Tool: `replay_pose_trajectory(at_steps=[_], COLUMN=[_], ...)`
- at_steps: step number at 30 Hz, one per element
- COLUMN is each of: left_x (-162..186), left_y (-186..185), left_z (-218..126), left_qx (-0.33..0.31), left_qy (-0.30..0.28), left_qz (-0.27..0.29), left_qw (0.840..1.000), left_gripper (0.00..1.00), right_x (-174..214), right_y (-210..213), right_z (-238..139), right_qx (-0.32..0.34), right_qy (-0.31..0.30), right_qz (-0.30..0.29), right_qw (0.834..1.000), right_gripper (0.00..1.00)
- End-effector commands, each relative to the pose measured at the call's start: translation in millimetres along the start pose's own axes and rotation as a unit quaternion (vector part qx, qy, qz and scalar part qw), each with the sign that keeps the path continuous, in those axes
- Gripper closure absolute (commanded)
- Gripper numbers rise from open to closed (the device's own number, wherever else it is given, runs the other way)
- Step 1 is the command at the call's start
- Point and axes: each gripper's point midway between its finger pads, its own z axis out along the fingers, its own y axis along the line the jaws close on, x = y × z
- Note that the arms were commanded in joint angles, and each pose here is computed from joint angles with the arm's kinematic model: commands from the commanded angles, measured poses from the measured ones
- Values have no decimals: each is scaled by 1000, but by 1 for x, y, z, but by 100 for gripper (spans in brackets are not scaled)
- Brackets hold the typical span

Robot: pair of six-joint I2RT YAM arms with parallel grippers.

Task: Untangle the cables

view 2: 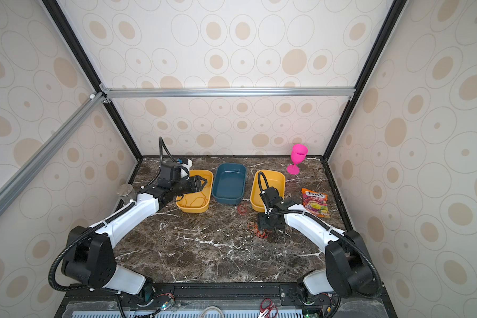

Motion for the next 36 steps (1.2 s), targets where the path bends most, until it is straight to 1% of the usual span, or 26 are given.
replay_pose_trajectory(at_steps=[1, 2, 4, 5, 9, 10, 14, 18, 20, 25, 29, 34, 36], left_x=[20, 27, 37, 41, 58, 62, 83, 105, 113, 128, 141, 155, 162], left_y=[-21, -24, -31, -35, -45, -47, -67, -86, -96, -118, -127, -125, -120], left_z=[-3, -3, -4, -4, -3, -2, 0, 3, 3, 2, 5, 9, 14], left_qx=[46, 53, 70, 78, 108, 115, 162, 198, 217, 255, 277, 287, 277], left_qy=[11, 13, 16, 17, 26, 30, 59, 89, 99, 111, 124, 129, 135], left_qz=[-1, -5, -7, -8, -15, -15, -1, 23, 32, 52, 55, 49, 48], left_qw=[999, 998, 997, 997, 994, 993, 985, 976, 971, 959, 951, 948, 950], left_gripper=[46, 46, 46, 46, 46, 46, 46, 46, 46, 47, 49, 50, 51], right_x=[5, 2, -1, -2, -2, -2, -4, -6, -6, -3, -4, -6, -6], right_y=[-3, -1, 1, 3, 12, 16, 39, 64, 73, 86, 97, 106, 108], right_z=[16, 18, 21, 21, 20, 19, 2, -18, -25, -32, -40, -54, -59], right_qx=[3, 1, -4, -9, -32, -41, -112, -193, -220, -264, -299, -330, -338], right_qy=[24, 23, 20, 20, 24, 23, 3, -28, -38, -36, -45, -58, -62], right_qz=[11, 14, 18, 19, 3, -2, -32, -64, -76, -86, -88, -96, -99], right_qw=[1000, 1000, 1000, 1000, 999, 999, 993, 979, 972, 960, 949, 937, 934], right_gripper=[41, 44, 66, 73, 96, 99, 100, 100, 100, 100, 100, 100, 100])
